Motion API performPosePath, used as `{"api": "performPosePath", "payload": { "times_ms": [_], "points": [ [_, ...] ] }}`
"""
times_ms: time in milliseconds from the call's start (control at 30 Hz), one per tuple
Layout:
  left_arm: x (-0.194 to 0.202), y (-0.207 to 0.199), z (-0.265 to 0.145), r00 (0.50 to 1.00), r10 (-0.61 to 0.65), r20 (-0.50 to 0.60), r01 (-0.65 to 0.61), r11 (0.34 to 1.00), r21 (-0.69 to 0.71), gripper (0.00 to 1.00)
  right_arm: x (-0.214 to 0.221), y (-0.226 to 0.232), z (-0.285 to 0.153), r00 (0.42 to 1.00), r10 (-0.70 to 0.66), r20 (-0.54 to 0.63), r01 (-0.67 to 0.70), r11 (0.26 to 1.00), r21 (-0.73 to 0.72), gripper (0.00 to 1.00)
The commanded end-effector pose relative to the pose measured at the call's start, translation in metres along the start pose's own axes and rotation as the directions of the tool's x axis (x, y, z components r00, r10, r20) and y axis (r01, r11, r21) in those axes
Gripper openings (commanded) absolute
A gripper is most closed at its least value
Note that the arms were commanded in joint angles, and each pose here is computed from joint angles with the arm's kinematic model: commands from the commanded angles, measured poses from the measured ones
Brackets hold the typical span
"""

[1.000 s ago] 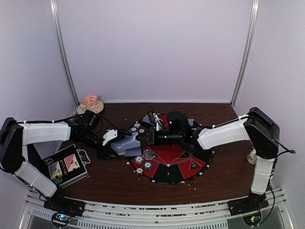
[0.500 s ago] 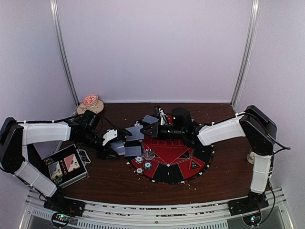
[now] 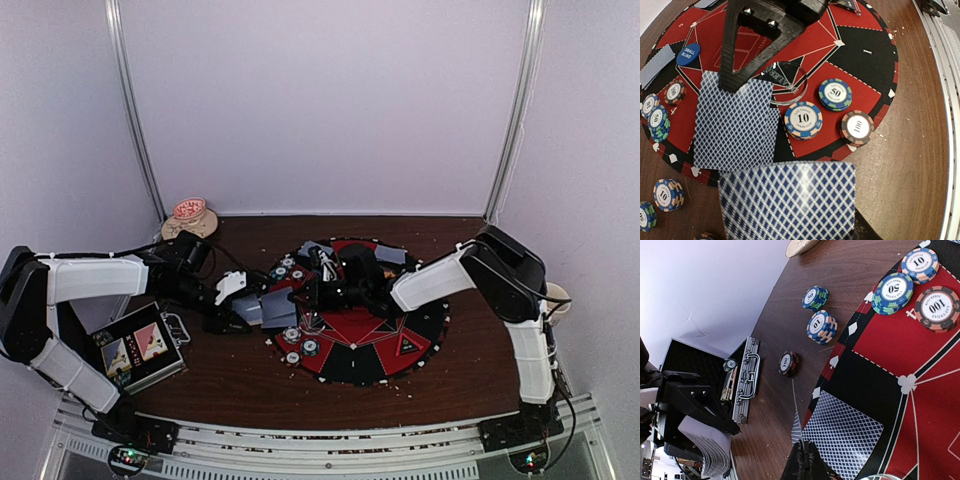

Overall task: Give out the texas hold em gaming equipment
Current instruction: Distribute the poker card in the dealer area.

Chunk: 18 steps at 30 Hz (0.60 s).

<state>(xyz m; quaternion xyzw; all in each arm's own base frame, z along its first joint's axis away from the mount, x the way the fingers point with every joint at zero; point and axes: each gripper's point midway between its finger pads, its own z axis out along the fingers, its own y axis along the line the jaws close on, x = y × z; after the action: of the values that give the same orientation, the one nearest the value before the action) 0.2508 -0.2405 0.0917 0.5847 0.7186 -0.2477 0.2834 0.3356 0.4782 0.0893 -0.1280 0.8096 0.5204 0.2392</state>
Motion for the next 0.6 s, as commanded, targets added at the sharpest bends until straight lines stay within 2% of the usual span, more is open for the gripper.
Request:
{"api": "performPosePath", "payload": {
  "times_ms": [0, 567],
  "points": [
    [-0.007, 0.000, -0.003, 0.999, 0.026, 0.030, -0.026, 1.000, -0.005, 0.45, -0.004, 0.006, 0.010, 1.000, -0.013, -0.001, 0.013, 1.000, -0.018, 0.00],
    [-0.007, 0.000, -0.004, 0.999, 0.026, 0.033, -0.026, 1.000, -0.005, 0.45, 0.005, -0.015, 0.022, 0.999, -0.006, -0.037, 0.008, 0.999, 0.054, 0.00]
  ]
}}
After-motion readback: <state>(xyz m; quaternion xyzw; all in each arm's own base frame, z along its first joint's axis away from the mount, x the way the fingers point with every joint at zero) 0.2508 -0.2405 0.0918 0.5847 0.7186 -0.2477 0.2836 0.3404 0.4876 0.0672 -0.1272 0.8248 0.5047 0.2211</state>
